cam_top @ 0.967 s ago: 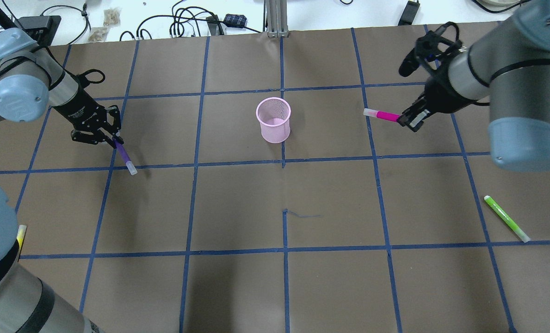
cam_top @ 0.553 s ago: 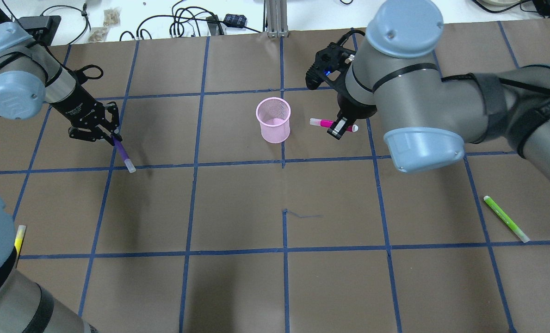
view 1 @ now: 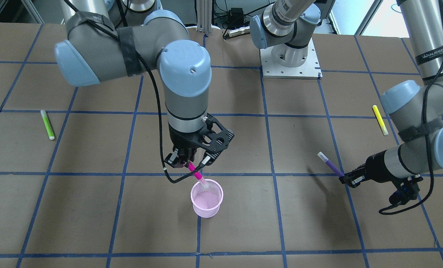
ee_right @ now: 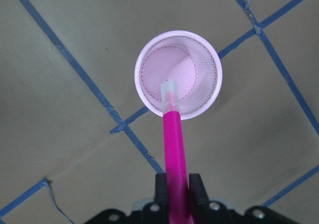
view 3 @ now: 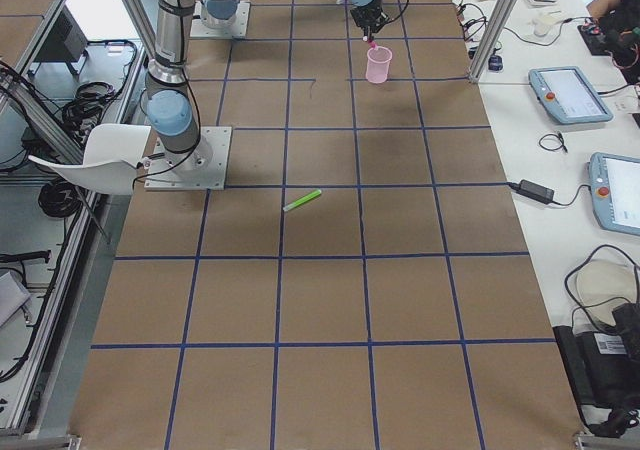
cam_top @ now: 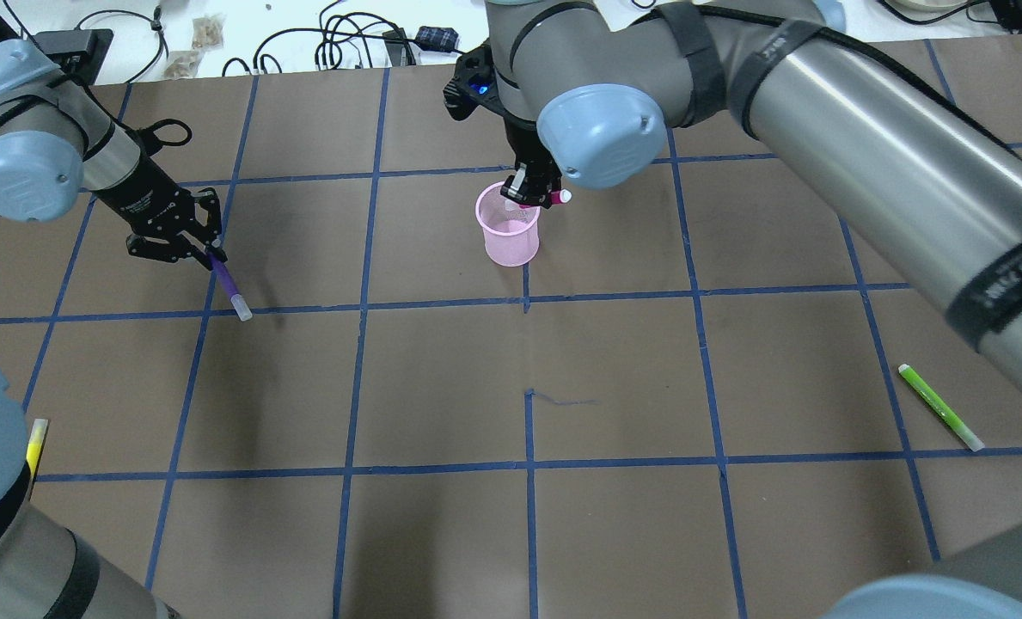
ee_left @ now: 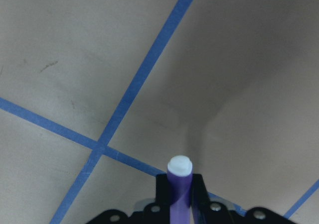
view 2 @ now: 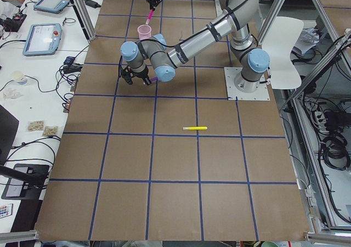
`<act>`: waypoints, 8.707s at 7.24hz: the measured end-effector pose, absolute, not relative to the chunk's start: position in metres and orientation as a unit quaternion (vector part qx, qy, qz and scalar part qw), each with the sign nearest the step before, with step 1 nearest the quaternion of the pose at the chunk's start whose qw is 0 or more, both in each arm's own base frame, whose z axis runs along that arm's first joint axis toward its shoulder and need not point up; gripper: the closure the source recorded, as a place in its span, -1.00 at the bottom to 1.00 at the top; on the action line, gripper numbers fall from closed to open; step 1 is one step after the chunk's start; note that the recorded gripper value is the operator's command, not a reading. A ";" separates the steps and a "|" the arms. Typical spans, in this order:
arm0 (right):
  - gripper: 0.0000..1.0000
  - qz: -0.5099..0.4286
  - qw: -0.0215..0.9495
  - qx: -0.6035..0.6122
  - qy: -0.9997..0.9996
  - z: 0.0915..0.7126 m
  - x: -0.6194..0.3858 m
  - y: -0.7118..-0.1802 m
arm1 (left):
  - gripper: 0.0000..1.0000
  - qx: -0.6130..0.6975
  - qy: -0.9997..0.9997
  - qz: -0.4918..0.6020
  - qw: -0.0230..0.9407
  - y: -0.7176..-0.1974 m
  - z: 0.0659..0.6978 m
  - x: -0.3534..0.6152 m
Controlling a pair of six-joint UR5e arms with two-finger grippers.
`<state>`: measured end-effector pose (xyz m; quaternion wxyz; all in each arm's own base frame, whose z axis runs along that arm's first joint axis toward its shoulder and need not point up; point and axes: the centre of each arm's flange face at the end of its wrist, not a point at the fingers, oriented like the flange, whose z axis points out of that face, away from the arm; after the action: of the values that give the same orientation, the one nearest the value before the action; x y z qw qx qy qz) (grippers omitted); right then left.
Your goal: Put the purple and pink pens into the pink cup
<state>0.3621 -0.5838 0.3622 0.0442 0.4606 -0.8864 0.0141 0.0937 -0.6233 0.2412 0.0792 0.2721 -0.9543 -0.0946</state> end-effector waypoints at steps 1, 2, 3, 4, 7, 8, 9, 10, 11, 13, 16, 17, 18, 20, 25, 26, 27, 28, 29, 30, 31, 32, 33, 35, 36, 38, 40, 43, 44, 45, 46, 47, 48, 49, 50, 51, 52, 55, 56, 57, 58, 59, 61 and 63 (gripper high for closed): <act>0.82 0.000 0.052 0.465 -0.884 0.353 0.376 -0.586 | 0.99 0.272 -0.954 -0.094 0.079 -0.623 0.241 0.094; 0.78 -0.006 0.057 0.467 -0.883 0.349 0.382 -0.586 | 0.99 0.271 -0.955 -0.094 0.079 -0.623 0.241 0.093; 0.77 -0.009 0.061 0.467 -0.882 0.348 0.384 -0.587 | 0.99 0.270 -0.955 -0.094 0.080 -0.623 0.242 0.093; 0.56 -0.009 0.066 0.467 -0.882 0.347 0.383 -0.588 | 0.99 0.270 -0.955 -0.094 0.080 -0.623 0.242 0.093; -1.00 -0.010 0.070 0.463 -0.883 0.340 0.384 -0.591 | 0.99 0.266 -0.956 -0.093 0.079 -0.622 0.243 0.093; -1.00 -0.009 0.070 0.455 -0.888 0.341 0.382 -0.592 | 0.99 0.262 -0.957 -0.092 0.078 -0.623 0.245 0.089; -1.00 -0.007 0.069 0.448 -0.891 0.344 0.377 -0.595 | 0.99 0.257 -0.959 -0.089 0.078 -0.623 0.249 0.083; -1.00 0.001 0.068 0.436 -0.897 0.357 0.363 -0.599 | 0.99 0.252 -0.961 -0.085 0.077 -0.623 0.255 0.077; -1.00 0.018 0.069 0.415 -0.907 0.387 0.335 -0.601 | 0.99 0.248 -0.962 -0.079 0.076 -0.623 0.263 0.071; -1.00 0.035 0.061 0.325 -0.943 0.467 0.252 -0.580 | 0.99 0.225 -0.970 -0.057 0.070 -0.625 0.289 0.029; -1.00 0.044 0.028 0.134 -0.990 0.522 0.172 -0.507 | 0.99 0.179 -0.982 0.001 0.058 -0.641 0.340 -0.089; -1.00 0.044 0.025 0.096 -0.994 0.521 0.158 -0.483 | 0.99 0.147 -0.987 0.028 0.056 -0.644 0.354 -0.132; -1.00 0.046 0.023 0.075 -0.996 0.521 0.152 -0.470 | 0.99 0.112 -0.991 0.064 0.045 -0.644 0.364 -0.176; -1.00 0.047 0.022 0.066 -0.996 0.522 0.151 -0.463 | 0.99 0.055 -0.992 0.112 0.022 -0.638 0.367 -0.238; -1.00 0.048 0.025 0.063 -0.997 0.522 0.150 -0.459 | 0.98 -0.094 -0.978 0.183 0.023 -0.628 0.360 -0.320; -1.00 0.050 0.026 0.062 -0.997 0.523 0.149 -0.459 | 0.98 -0.103 -0.975 0.197 0.025 -0.627 0.364 -0.324; -1.00 0.049 0.026 0.063 -0.996 0.523 0.150 -0.458 | 0.99 -0.107 -0.971 0.214 0.028 -0.626 0.366 -0.328; -1.00 0.048 0.026 0.066 -0.996 0.523 0.150 -0.458 | 0.99 -0.110 -0.967 0.229 0.031 -0.624 0.365 -0.333; -1.00 0.046 0.026 0.068 -0.996 0.522 0.150 -0.458 | 0.98 -0.116 -0.962 0.247 0.029 -0.618 0.363 -0.341; -1.00 0.045 0.026 0.069 -0.996 0.521 0.150 -0.457 | 0.99 -0.122 -0.955 0.268 0.023 -0.609 0.357 -0.349; -1.00 0.045 0.025 0.069 -0.996 0.520 0.150 -0.457 | 0.98 -0.126 -0.952 0.279 0.018 -0.601 0.347 -0.351; -1.00 0.045 0.025 0.070 -0.996 0.520 0.151 -0.457 | 0.98 -0.132 -0.949 0.285 0.016 -0.593 0.337 -0.352; -1.00 0.045 0.026 0.071 -0.996 0.520 0.151 -0.457 | 0.99 -0.138 -0.946 0.293 0.015 -0.589 0.330 -0.352; -1.00 0.045 0.027 0.073 -0.996 0.521 0.151 -0.458 | 0.99 -0.146 -0.942 0.301 0.013 -0.585 0.322 -0.350; -1.00 0.045 0.027 0.075 -0.996 0.520 0.152 -0.458 | 0.99 -0.147 -0.940 0.307 0.014 -0.584 0.321 -0.350; -1.00 0.046 0.027 0.076 -0.996 0.521 0.152 -0.460 | 0.99 -0.148 -0.938 0.315 0.015 -0.584 0.320 -0.350; -1.00 0.046 0.028 0.076 -0.996 0.520 0.152 -0.461 | 0.99 -0.148 -0.935 0.321 0.015 -0.584 0.308 -0.350; -1.00 0.044 0.029 0.074 -0.996 0.519 0.152 -0.460 | 0.82 -0.152 -0.932 0.328 0.014 -0.578 0.295 -0.348; -1.00 0.045 0.029 0.074 -0.996 0.519 0.152 -0.460 | 0.36 -0.156 -0.929 0.334 0.013 -0.575 0.292 -0.347; -1.00 0.045 0.028 0.074 -0.996 0.520 0.152 -0.460 | -0.33 -0.162 -0.925 0.343 0.010 -0.573 0.290 -0.345; -1.00 0.044 0.028 0.074 -0.996 0.519 0.152 -0.460 | -0.62 -0.162 -0.923 0.349 0.001 -0.572 0.289 -0.343; -1.00 0.043 0.028 0.075 -0.996 0.518 0.153 -0.460 | -0.76 -0.160 -0.922 0.352 -0.008 -0.572 0.289 -0.341; -1.00 0.043 0.027 0.075 -0.996 0.517 0.153 -0.460 | -0.92 -0.159 -0.922 0.353 -0.012 -0.572 0.289 -0.340; -1.00 0.043 0.027 0.074 -0.996 0.518 0.153 -0.460 | -1.00 -0.158 -0.922 0.353 -0.014 -0.573 0.289 -0.340; -1.00 0.043 0.028 0.074 -0.996 0.518 0.153 -0.459 | -1.00 -0.157 -0.923 0.351 -0.015 -0.573 0.294 -0.339; -1.00 0.044 0.028 0.074 -0.996 0.519 0.153 -0.459 | -1.00 -0.158 -0.928 0.336 -0.019 -0.573 0.304 -0.337; -1.00 0.045 0.029 0.074 -0.996 0.519 0.153 -0.459 | -1.00 -0.157 -0.940 0.301 -0.029 -0.574 0.314 -0.329; -1.00 0.046 0.028 0.074 -0.996 0.521 0.153 -0.459 | -1.00 -0.100 -0.982 0.153 -0.036 -0.587 0.371 -0.234; -1.00 0.046 0.028 0.074 -0.996 0.521 0.153 -0.459 | -1.00 -0.074 -0.991 0.108 -0.021 -0.583 0.397 -0.199; -1.00 0.046 0.028 0.074 -0.996 0.520 0.153 -0.459 | -1.00 -0.048 -0.996 0.077 -0.001 -0.573 0.425 -0.168; -1.00 0.045 0.028 0.074 -0.996 0.520 0.153 -0.458 | -1.00 -0.032 -0.998 0.062 0.009 -0.559 0.451 -0.150; -1.00 0.046 0.028 0.074 -0.996 0.520 0.154 -0.457 | -1.00 -0.024 -0.998 0.053 0.011 -0.541 0.473 -0.143; -1.00 0.045 0.028 0.074 -0.996 0.519 0.154 -0.458 | -1.00 -0.007 -0.998 0.062 0.003 -0.510 0.508 -0.141; -1.00 0.045 0.028 0.074 -0.996 0.519 0.154 -0.458 | -1.00 0.005 -0.997 0.072 0.000 -0.496 0.522 -0.141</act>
<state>0.1537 -0.4584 0.5195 0.0278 0.0743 -0.9958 0.0450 -0.1415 -0.4957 0.5224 0.0003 0.0051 -0.9974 0.0717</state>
